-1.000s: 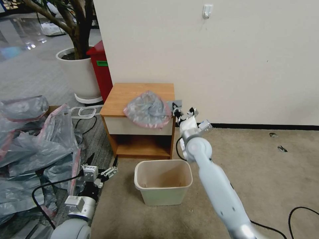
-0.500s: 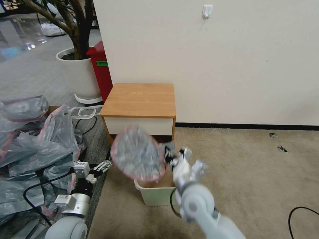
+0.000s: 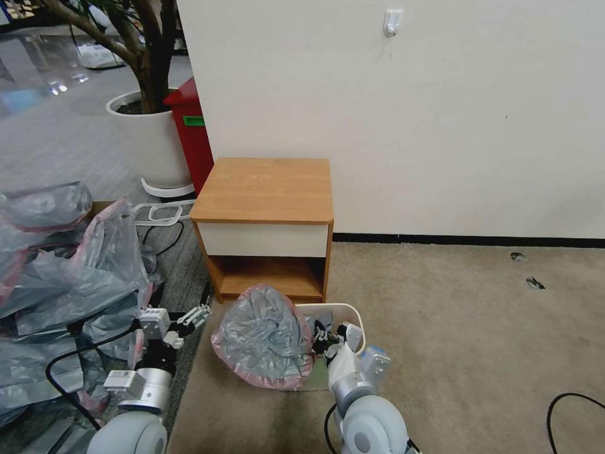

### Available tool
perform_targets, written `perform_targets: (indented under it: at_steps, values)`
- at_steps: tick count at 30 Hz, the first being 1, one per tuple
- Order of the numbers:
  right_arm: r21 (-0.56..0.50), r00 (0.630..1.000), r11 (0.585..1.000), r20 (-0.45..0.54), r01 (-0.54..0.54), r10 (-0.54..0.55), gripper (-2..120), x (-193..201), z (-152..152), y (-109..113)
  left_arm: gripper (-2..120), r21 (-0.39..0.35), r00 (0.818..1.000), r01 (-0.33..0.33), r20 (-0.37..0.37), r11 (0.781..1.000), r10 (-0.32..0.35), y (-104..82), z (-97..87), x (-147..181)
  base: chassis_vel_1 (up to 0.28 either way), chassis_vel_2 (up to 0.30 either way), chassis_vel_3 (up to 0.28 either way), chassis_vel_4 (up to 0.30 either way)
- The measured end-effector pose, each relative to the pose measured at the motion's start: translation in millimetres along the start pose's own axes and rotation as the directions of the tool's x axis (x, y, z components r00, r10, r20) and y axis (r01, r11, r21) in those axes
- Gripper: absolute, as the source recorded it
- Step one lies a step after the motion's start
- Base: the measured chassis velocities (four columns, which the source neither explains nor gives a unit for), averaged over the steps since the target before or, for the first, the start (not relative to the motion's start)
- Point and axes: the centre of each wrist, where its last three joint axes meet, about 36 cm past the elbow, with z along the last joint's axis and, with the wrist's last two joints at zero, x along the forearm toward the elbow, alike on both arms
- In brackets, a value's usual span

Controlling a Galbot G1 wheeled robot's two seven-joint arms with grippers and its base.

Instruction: Pick up the garbage bag from the table and place it over the trash can.

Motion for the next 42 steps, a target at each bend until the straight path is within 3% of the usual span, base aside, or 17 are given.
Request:
perform_targets:
  at_steps: [3,8,12,23,28,33,34,37,39,40,42]
  values:
    - [-0.002,1.000,1.000,0.001,0.001,-0.001,3,0,-2,1,100,-0.003,1.000,-0.004,-0.002,1.000,0.004,-0.8,0.6,0,0.000,0.000,0.000,0.000]
    - [-0.005,1.000,1.000,0.001,-0.013,0.013,18,1,-4,3,100,-0.007,1.000,-0.012,-0.008,1.000,0.012,-3.2,2.3,1,0.000,0.000,0.000,0.000]
    - [0.001,1.000,1.000,-0.010,-0.027,0.027,39,5,-7,8,100,-0.008,1.000,-0.019,-0.013,1.000,0.019,-6.7,4.0,2,0.000,0.000,0.000,0.000]
    - [0.028,0.999,0.999,-0.008,-0.042,0.043,72,11,-9,11,100,-0.007,0.997,-0.065,-0.051,0.998,0.065,-13.2,1.2,4,0.000,0.000,0.000,0.000]
    - [0.028,0.995,0.996,0.046,-0.086,0.084,95,30,-24,16,100,0.088,0.967,-0.213,-0.122,0.973,0.222,-13.5,-19.3,7,0.000,0.000,0.000,0.000]
    - [0.047,0.989,0.995,0.119,-0.091,0.085,100,49,-43,16,100,0.117,0.941,-0.283,-0.158,0.952,0.300,-12.0,-31.5,1,0.000,0.000,0.000,0.000]
    - [0.047,0.989,0.995,0.119,-0.091,0.085,100,49,-43,16,100,0.117,0.941,-0.283,-0.158,0.952,0.300,-12.0,-31.5,1,0.000,0.000,0.000,0.000]
    - [0.143,0.964,0.985,0.262,-0.097,0.057,100,50,-50,9,100,0.117,0.940,-0.287,-0.159,0.951,0.303,-13.0,-24.3,-2,0.000,0.000,0.000,0.000]
    - [0.146,0.962,0.984,0.266,-0.098,0.056,100,50,-50,9,100,0.117,0.940,-0.286,-0.159,0.951,0.303,-13.1,-24.0,-2,0.000,0.000,0.000,0.000]
    - [0.205,0.936,0.973,0.350,-0.107,0.030,100,48,-54,4,99,0.106,0.948,-0.256,-0.167,0.961,0.271,-18.9,-18.4,-3,0.000,0.000,0.000,0.000]
    - [0.214,0.928,0.971,0.372,-0.109,0.022,100,48,-56,4,100,0.124,0.953,-0.230,-0.175,0.965,0.249,-26.8,-16.8,-5,0.000,0.000,0.000,0.000]
